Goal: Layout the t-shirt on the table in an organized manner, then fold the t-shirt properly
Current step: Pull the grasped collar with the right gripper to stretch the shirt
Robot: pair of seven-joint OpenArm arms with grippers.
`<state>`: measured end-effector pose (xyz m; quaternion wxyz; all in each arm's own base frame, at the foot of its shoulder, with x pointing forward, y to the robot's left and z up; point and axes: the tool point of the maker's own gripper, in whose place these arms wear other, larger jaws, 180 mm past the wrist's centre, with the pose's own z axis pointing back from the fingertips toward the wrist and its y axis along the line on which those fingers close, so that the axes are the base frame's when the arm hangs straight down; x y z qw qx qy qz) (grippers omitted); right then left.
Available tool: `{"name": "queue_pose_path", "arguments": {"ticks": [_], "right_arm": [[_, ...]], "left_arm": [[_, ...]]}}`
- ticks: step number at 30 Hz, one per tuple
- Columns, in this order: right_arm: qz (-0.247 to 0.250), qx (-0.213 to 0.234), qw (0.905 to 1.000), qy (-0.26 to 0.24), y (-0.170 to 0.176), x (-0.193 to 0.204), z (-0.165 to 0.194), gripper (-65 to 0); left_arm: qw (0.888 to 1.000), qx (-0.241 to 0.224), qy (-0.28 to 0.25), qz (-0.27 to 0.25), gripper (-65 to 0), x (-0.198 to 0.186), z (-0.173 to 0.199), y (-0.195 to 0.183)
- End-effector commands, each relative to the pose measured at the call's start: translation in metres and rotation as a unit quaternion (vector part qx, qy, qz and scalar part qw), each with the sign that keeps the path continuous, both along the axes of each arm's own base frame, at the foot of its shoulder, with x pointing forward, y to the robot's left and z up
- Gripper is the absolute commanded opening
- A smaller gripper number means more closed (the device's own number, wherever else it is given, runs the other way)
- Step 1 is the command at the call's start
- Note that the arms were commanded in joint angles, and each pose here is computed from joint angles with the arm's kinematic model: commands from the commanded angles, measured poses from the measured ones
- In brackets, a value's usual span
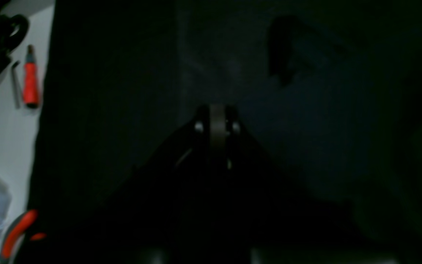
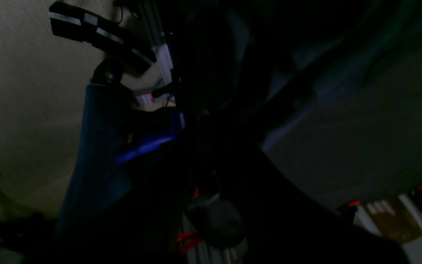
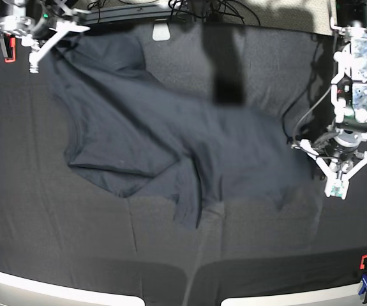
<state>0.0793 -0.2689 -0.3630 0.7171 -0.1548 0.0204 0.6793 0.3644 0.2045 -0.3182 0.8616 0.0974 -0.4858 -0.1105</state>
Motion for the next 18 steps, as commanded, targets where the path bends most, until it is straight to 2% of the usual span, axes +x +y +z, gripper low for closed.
{"name": "queue_pose_path", "arguments": {"ticks": [1,5,9,10,13,14,16,18], "right_arm": [[0.009,-0.019,0.9998,-0.005,-0.009,0.003,0.007,-65.0],[-0.002,0.0,0.9996,-0.028,-0.012,0.015,0.014,-65.0],[-0.052,0.037,0.9978,-0.015,-0.009,0.015,0.017,-65.0],[-0.067,0.046,0.9967,-0.007,-0.009,0.013,0.018,-62.3],[-0.108,0.05,0.9928,0.02,-0.012,0.005,0.02,-46.1],[-0.119,0.045,0.9915,0.028,-0.015,0.002,0.021,-41.8],[-0.138,0.032,0.9889,0.043,-0.021,-0.004,0.024,-38.2],[-0.152,0.034,0.9866,0.047,-0.023,-0.003,0.027,-38.2]], "left_arm": [[1.0,0.002,-0.031,-0.002,-65.0,0.008,0.018,0.001],[1.0,0.002,-0.03,-0.001,-65.0,0.008,0.018,0.001],[1.0,0.002,-0.03,-0.001,-65.0,0.008,0.018,0.001],[1.0,0.002,-0.03,-0.001,-65.0,0.008,0.018,0.001],[1.0,0.002,-0.03,-0.001,-63.9,0.008,0.018,0.001],[1.0,0.002,-0.031,-0.001,-59.4,0.008,0.018,0.001],[1.0,0.002,-0.031,-0.002,-52.8,0.008,0.018,0.001],[1.0,0.002,-0.031,-0.002,-50.8,0.008,0.018,0.001]]}}
